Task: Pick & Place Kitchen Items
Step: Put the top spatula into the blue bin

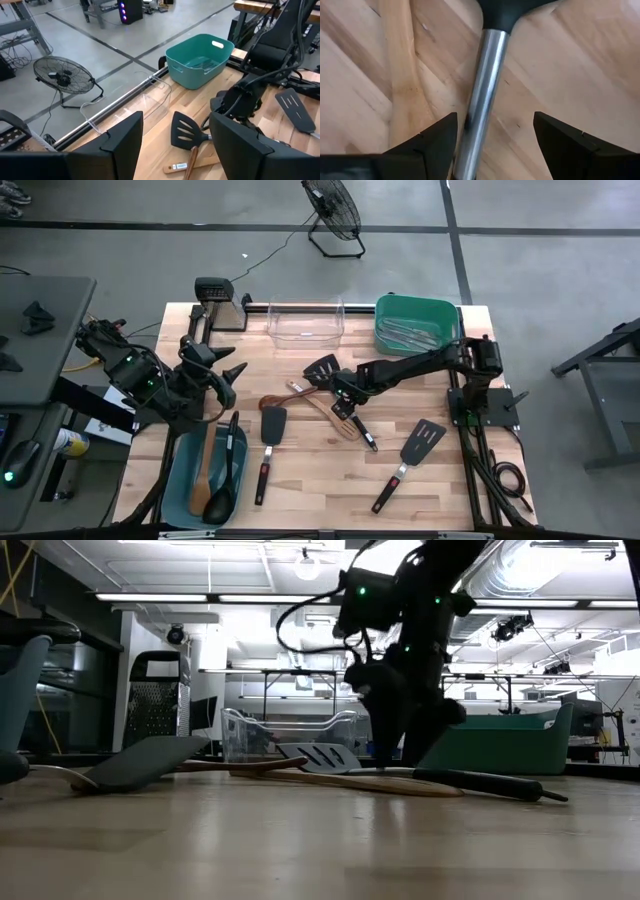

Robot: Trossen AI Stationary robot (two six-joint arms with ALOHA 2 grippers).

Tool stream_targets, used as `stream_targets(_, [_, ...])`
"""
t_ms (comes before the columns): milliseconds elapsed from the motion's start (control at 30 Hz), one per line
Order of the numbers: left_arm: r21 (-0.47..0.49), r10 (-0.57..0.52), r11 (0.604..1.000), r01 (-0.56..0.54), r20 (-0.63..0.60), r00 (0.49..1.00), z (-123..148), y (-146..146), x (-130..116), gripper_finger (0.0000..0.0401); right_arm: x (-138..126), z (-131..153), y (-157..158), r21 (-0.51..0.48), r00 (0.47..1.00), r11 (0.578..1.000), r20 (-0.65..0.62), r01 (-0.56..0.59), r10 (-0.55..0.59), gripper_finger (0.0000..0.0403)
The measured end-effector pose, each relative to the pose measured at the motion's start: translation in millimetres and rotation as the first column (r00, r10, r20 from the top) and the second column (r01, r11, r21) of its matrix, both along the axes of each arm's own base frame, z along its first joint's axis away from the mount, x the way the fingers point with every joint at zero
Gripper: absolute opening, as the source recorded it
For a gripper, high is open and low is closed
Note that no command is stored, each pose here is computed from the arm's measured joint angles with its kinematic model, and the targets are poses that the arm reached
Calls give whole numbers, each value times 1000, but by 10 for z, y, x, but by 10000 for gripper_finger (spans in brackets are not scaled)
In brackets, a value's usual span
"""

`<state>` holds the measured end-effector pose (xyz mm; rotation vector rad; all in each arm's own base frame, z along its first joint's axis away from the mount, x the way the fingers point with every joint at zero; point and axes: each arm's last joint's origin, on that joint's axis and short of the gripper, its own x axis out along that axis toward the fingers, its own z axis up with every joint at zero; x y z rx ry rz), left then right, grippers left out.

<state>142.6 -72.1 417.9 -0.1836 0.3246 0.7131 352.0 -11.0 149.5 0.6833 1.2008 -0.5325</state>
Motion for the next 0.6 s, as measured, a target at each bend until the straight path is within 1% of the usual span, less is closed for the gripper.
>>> stream_targets(133, [-11, -8, 1000, 8, -8, 1000, -3, -1, -2, 225, 26, -91, 60, -11, 1000, 1000, -22, -15, 15, 248])
stream_targets(333, [-14, -10, 1000, 10, -11, 1000, -4, -1, -3, 225, 17, -203, 172, -69, 997, 998, -76, -11, 6, 234])
stream_targets(433, [-19, -14, 1000, 14, -16, 1000, -7, -2, -3, 225, -2, -221, 216, -89, 995, 996, -100, -9, 0, 219])
stream_targets(600, [-22, -17, 1000, 16, -18, 1000, -8, -3, -3, 225, -18, -244, 256, -99, 993, 995, -119, -11, -1, 182])
